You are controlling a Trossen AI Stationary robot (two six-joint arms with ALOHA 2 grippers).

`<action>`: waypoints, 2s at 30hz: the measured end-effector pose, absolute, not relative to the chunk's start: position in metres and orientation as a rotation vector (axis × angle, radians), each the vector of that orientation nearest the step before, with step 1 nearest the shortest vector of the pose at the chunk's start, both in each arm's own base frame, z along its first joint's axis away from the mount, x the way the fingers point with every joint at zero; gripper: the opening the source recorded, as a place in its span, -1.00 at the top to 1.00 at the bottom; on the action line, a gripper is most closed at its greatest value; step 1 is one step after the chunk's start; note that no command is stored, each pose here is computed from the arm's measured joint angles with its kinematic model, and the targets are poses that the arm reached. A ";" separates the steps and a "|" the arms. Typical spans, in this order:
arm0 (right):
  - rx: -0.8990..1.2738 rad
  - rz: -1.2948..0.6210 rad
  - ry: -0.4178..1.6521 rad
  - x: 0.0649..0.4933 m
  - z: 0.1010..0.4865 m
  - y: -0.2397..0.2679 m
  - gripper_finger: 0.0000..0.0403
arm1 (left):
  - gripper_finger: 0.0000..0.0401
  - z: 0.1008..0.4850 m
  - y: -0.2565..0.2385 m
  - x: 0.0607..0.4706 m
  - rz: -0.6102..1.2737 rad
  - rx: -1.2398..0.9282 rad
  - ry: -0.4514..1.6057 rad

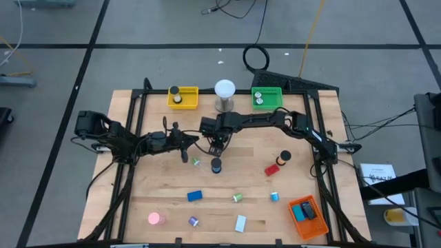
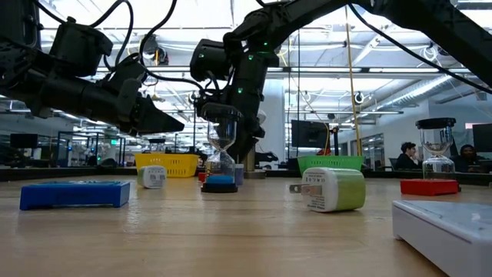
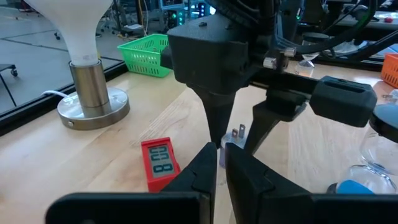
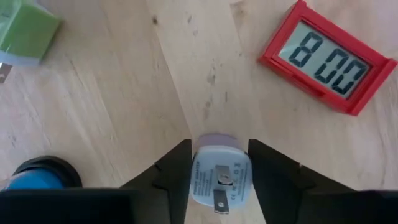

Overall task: Pick & Place Office items
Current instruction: Put the top purple charger adapter into the green bin

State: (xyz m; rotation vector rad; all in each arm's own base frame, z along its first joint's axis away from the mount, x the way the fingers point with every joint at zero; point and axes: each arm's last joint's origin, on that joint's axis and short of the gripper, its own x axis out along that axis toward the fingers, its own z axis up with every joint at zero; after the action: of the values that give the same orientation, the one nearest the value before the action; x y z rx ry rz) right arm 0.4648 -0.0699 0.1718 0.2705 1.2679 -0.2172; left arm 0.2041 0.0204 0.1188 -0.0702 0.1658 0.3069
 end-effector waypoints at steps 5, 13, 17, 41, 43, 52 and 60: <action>0.257 -0.195 1.270 0.465 0.172 -0.070 0.40 | 0.81 0.119 0.020 0.204 0.307 -0.069 0.166; 0.298 -0.217 1.237 0.448 0.215 -0.075 0.36 | 0.81 0.119 0.020 0.204 0.307 -0.070 0.165; 0.310 -0.266 1.225 0.434 0.240 -0.080 0.37 | 0.81 0.119 0.020 0.204 0.307 -0.070 0.165; 0.587 -0.674 1.207 0.256 0.171 -0.155 0.37 | 0.81 0.119 0.020 0.204 0.307 -0.071 0.162; 0.614 -0.711 1.202 0.248 0.167 -0.166 0.38 | 0.81 0.119 0.020 0.204 0.308 -0.071 0.161; 0.683 -0.775 1.131 0.234 0.163 -0.196 0.37 | 0.81 0.119 0.020 0.204 0.308 -0.070 0.160; 0.692 -0.760 1.115 0.230 0.163 -0.202 0.33 | 0.81 0.119 0.020 0.204 0.308 -0.070 0.159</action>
State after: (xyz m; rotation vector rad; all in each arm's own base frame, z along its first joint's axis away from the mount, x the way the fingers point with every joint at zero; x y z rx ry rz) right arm 0.2304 -0.2016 0.1635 0.6917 1.1153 -0.7601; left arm 0.2043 0.0204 0.1194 -0.0703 0.1593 0.3078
